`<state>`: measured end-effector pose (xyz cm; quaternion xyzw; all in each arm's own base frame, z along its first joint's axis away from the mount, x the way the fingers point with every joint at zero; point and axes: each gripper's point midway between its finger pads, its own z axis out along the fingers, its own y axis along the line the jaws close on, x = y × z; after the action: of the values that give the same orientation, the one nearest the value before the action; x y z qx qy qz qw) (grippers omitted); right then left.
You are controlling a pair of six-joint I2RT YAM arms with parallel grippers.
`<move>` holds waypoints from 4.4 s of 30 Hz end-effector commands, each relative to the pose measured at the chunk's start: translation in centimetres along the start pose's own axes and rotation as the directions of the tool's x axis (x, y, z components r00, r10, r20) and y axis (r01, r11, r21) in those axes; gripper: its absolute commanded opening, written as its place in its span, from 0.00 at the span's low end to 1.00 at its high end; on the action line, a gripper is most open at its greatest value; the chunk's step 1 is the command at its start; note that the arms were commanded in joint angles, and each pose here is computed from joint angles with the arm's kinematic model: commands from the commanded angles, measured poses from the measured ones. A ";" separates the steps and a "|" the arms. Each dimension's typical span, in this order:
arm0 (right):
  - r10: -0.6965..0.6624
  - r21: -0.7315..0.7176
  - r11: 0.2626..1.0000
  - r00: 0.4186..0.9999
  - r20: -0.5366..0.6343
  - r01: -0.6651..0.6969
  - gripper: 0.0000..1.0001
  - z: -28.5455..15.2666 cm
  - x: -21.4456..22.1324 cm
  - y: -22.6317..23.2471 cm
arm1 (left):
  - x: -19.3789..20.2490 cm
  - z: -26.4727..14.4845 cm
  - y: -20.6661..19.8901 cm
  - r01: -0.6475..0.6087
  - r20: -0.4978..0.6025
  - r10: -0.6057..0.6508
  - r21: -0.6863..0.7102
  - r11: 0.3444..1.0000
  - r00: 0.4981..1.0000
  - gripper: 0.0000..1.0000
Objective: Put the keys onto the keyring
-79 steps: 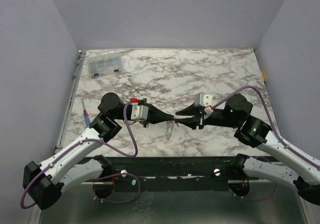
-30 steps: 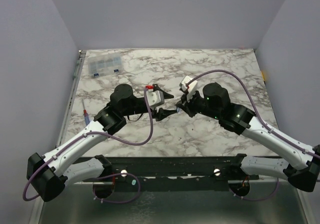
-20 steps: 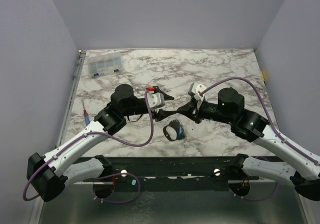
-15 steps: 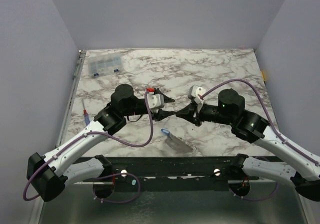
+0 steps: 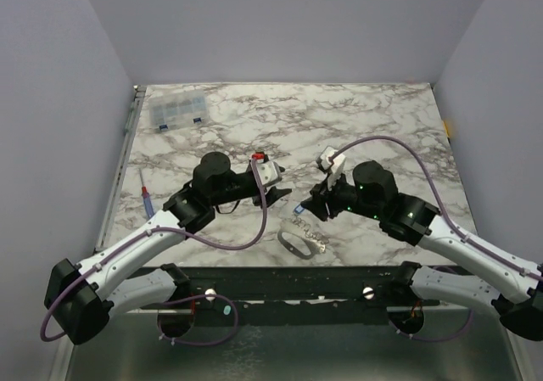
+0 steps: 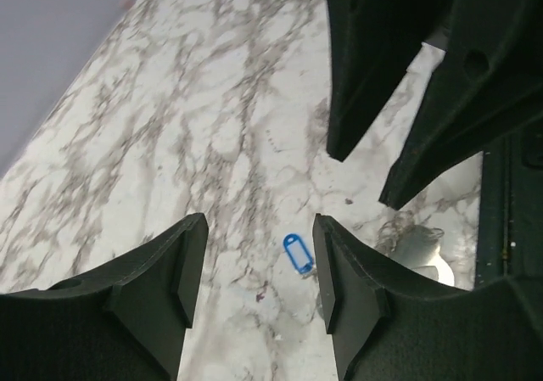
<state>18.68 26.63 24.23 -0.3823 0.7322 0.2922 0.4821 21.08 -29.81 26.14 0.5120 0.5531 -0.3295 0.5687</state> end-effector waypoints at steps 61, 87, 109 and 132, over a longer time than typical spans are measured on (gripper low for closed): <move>0.326 0.389 0.876 0.944 -0.042 -0.285 0.01 9.3 4.7 -7.5 | -0.3 -5.4 8.9 -0.016 -0.017 0.008 -0.570 0.821 1.000 0.61; -0.010 0.052 0.999 0.959 0.284 -0.005 0.01 1.1 -4.7 -1.8 | -6.6 0.0 7.9 0.809 0.295 -0.753 -0.187 0.558 0.588 0.71; -0.073 0.116 0.993 0.950 0.303 0.039 0.01 1.2 -6.2 -3.0 | -4.4 2.5 3.7 0.872 0.090 -0.867 -0.070 0.485 0.490 0.54; 0.053 0.177 0.975 0.913 0.404 -0.134 0.16 -0.7 -7.4 -4.2 | -8.8 2.1 1.7 0.760 0.161 -0.770 0.132 0.636 0.617 0.00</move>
<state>22.76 27.16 28.30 -0.3115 0.6683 0.2997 0.6054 24.15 -33.41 29.21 0.1552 0.7398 -0.5480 0.3584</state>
